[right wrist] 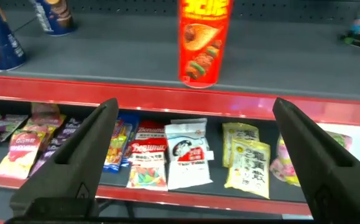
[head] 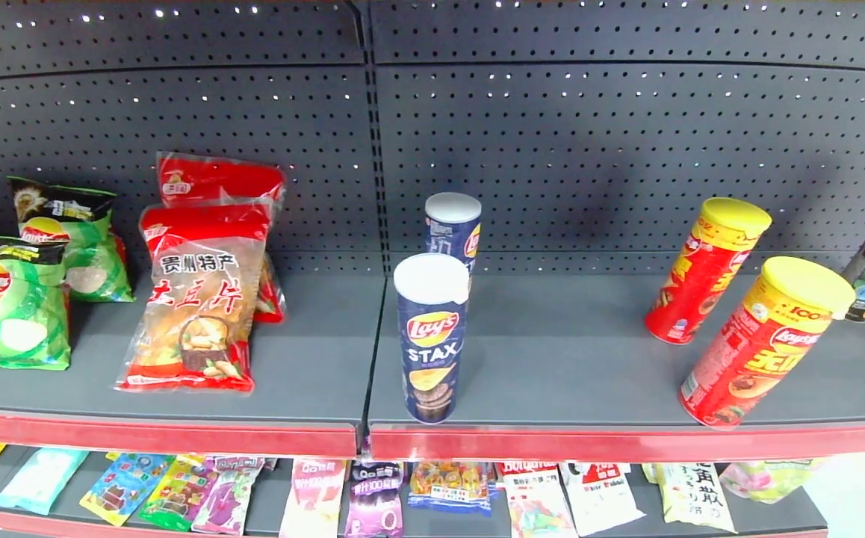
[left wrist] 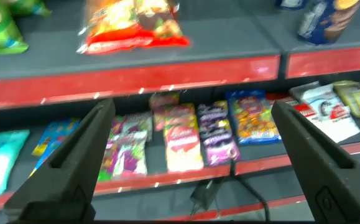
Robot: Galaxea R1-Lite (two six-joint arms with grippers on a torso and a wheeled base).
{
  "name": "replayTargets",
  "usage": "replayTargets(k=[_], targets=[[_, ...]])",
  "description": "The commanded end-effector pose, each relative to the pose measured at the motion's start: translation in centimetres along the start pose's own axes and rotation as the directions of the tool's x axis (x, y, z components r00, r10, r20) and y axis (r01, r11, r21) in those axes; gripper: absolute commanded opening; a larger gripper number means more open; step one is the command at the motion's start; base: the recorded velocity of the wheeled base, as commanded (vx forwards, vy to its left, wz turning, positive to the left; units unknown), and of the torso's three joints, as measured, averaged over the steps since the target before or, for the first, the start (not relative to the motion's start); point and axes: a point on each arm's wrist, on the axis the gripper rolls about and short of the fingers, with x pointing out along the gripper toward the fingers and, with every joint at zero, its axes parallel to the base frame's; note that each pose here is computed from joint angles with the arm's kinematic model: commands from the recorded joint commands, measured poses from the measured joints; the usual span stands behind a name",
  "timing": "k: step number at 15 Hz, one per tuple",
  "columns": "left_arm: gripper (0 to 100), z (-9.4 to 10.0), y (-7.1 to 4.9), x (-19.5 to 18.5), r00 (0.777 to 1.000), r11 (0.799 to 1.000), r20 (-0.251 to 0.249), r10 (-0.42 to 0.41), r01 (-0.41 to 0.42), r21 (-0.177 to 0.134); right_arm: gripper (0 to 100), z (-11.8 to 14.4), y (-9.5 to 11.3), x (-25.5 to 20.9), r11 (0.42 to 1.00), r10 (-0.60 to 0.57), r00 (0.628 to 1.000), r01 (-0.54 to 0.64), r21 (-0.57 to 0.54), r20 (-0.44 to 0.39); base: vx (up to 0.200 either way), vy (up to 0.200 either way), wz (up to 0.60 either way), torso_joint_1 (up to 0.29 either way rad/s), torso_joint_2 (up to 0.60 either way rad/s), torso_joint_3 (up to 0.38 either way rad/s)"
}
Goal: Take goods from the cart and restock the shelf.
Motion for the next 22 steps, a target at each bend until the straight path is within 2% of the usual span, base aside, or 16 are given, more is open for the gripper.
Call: replayTargets(k=[1, 3, 5, 7, 8, 11, 12, 13, 14, 15, 16, 17, 18, 19, 22], targets=[[100, 0.0, 0.0, 0.0, 1.0, 1.0, 0.0, 0.001, -0.001, 0.0, 100, 0.0, 0.0, 0.0, 1.0, 0.001, 1.0, -0.001, -0.001, -0.002, 0.0, 0.0, 0.0, 0.0, 0.0, 0.0], [100, 0.0, 0.0, 0.0, 1.0, 1.0, -0.002, -0.001, 0.001, 0.0, 100, 0.0, 0.0, 0.0, 1.0, 0.001, 1.0, -0.001, 0.001, -0.002, 0.0, 0.0, 0.0, 0.0, 0.0, 0.0], [100, 0.1, 0.0, 0.3, 0.999, 1.0, -0.035, -0.009, 0.008, -0.002, 100, 0.0, 0.0, 0.0, 1.0, 0.001, 1.0, -0.001, 0.002, -0.002, 0.0, 0.0, 0.0, 0.0, 0.0, 0.0], [100, 0.2, 0.0, 0.5, 0.996, 0.999, -0.064, -0.054, 0.054, -0.004, 100, 0.0, 0.0, 0.0, 1.0, 0.001, 1.0, -0.001, 0.001, -0.002, 0.0, 0.0, 0.0, 0.0, 0.0, 0.0], [100, 0.2, 0.0, 0.5, 0.996, 0.998, -0.062, -0.06, 0.06, -0.004, 100, 0.0, 0.0, 0.0, 1.0, 0.001, 1.0, -0.001, 0.001, -0.002, 0.0, 0.0, 0.0, 0.0, 0.0, 0.0], [100, 0.3, 0.0, 0.1, 0.998, 0.998, -0.009, -0.069, 0.069, -0.012, 100, 0.0, 0.0, 0.0, 1.0, 0.001, 1.0, -0.001, 0.001, -0.002, 0.0, 0.0, 0.0, 0.0, 0.0, 0.0], [100, 3.3, 0.0, 0.0, 0.996, 0.994, 0.028, -0.08, 0.082, -0.073, 100, 0.0, 0.0, 0.0, 1.0, 0.001, 1.0, -0.001, 0.001, -0.002, 0.0, 0.0, 0.0, 0.0, 0.0, 0.0], [100, 9.1, 0.0, 1.3, 0.996, 0.971, 0.036, -0.083, 0.089, -0.221, 100, 0.0, 0.0, 0.0, 1.0, 0.001, 1.0, -0.001, 0.001, -0.002, 0.0, 0.0, 0.0, 0.0, 0.0, 0.0], [100, 14.9, -0.1, 4.0, 0.996, 0.964, 0.039, -0.086, 0.093, -0.247, 100, 0.0, 0.0, 0.0, 1.0, 0.001, 1.0, -0.001, 0.001, -0.002, 0.0, 0.0, 0.0, 0.0, 0.0, 0.0], [100, 16.8, -0.2, 7.1, 0.997, 0.982, -0.032, -0.075, 0.069, -0.177, 100, 0.0, 0.0, 0.0, 1.0, 0.001, 1.0, -0.001, 0.001, -0.002, 0.0, 0.0, 0.0, 0.0, 0.0, 0.0], [100, 16.8, -0.3, 10.2, 0.992, 0.994, -0.115, -0.049, 0.037, -0.107, 100, 0.0, 0.0, 0.0, 1.0, 0.003, 1.0, -0.003, 0.002, -0.002, 0.0, 0.0, 0.0, 0.0, 0.0, 0.0], [100, 16.7, -0.3, 13.5, 0.986, 0.996, -0.163, 0.018, -0.031, -0.078, 100, 0.0, 0.0, 0.0, 1.0, 0.003, 1.0, -0.003, 0.009, -0.002, 0.0, 0.0, 0.0, 0.0, 0.0, 0.0], [100, 16.2, -0.4, 17.0, 0.981, 0.994, -0.179, 0.075, -0.088, -0.066, 100, 0.0, 0.0, 0.0, 1.0, 0.003, 1.0, -0.003, 0.01, -0.002, 0.0, 0.0, 0.0, 0.0, 0.0, 0.0], [100, 15.4, -0.9, 19.7, 0.979, 0.992, -0.18, 0.094, -0.107, -0.06, 100, 0.0, 0.0, 0.0, 1.0, 0.003, 1.0, -0.003, 0.013, -0.002, 0.0, 0.0, 0.0, 0.0, 0.0, 0.0], [100, 13.2, -2.0, 23.2, 0.961, 0.992, -0.266, 0.079, -0.101, -0.074, 100, 0.0, 0.0, 0.0, 1.0, 0.003, 1.0, -0.003, 0.015, -0.002, 0.0, 0.0, 0.0, 0.0, 0.0, 0.0]])
